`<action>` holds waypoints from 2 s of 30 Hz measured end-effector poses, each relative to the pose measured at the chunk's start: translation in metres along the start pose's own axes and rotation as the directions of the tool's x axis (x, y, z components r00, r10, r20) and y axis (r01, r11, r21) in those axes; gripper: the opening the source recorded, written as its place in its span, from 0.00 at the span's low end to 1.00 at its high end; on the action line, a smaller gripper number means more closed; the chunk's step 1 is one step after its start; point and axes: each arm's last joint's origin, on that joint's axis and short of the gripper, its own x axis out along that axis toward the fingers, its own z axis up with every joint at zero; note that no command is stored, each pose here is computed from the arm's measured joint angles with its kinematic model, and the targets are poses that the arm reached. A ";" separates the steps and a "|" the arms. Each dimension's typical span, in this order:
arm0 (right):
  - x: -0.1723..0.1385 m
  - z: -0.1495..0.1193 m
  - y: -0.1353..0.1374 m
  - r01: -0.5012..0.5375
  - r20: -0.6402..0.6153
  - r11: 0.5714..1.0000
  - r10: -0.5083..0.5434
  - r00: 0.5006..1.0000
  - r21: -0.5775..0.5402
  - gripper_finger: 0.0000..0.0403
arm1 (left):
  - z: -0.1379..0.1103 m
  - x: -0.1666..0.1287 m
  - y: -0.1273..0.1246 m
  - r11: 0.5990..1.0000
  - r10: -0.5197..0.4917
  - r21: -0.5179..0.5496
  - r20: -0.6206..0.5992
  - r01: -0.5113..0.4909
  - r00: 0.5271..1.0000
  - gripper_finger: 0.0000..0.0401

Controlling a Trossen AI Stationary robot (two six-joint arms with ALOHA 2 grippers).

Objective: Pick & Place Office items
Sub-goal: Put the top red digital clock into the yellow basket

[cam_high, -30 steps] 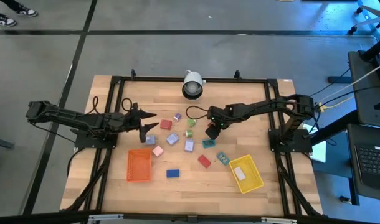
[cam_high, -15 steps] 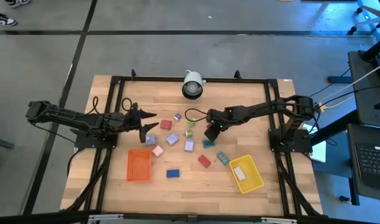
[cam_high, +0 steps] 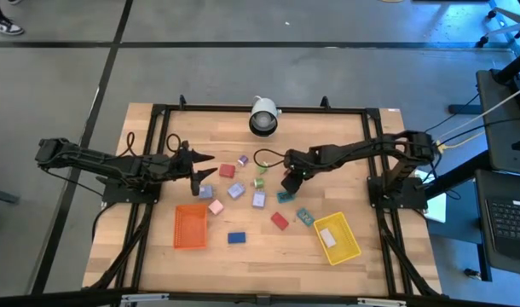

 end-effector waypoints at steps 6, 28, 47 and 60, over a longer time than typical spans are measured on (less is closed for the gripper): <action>-0.013 0.006 -0.003 -0.020 0.050 1.000 0.019 0.999 0.009 0.37 | 0.000 0.000 0.000 1.000 0.000 0.000 0.000 0.000 1.000 0.50; -0.138 -0.032 -0.009 -0.130 0.209 0.990 0.115 0.971 0.059 0.37 | 0.000 0.000 0.000 1.000 0.000 -0.009 0.002 0.000 1.000 0.50; -0.159 -0.129 0.042 -0.135 0.086 0.967 0.119 0.989 0.215 0.37 | 0.001 0.000 0.000 0.997 0.003 -0.075 0.010 -0.002 1.000 0.50; -0.138 -0.199 0.079 -0.069 -0.030 0.949 0.082 0.996 0.308 0.37 | 0.006 0.001 -0.002 0.992 -0.040 -0.119 0.062 0.047 0.997 0.50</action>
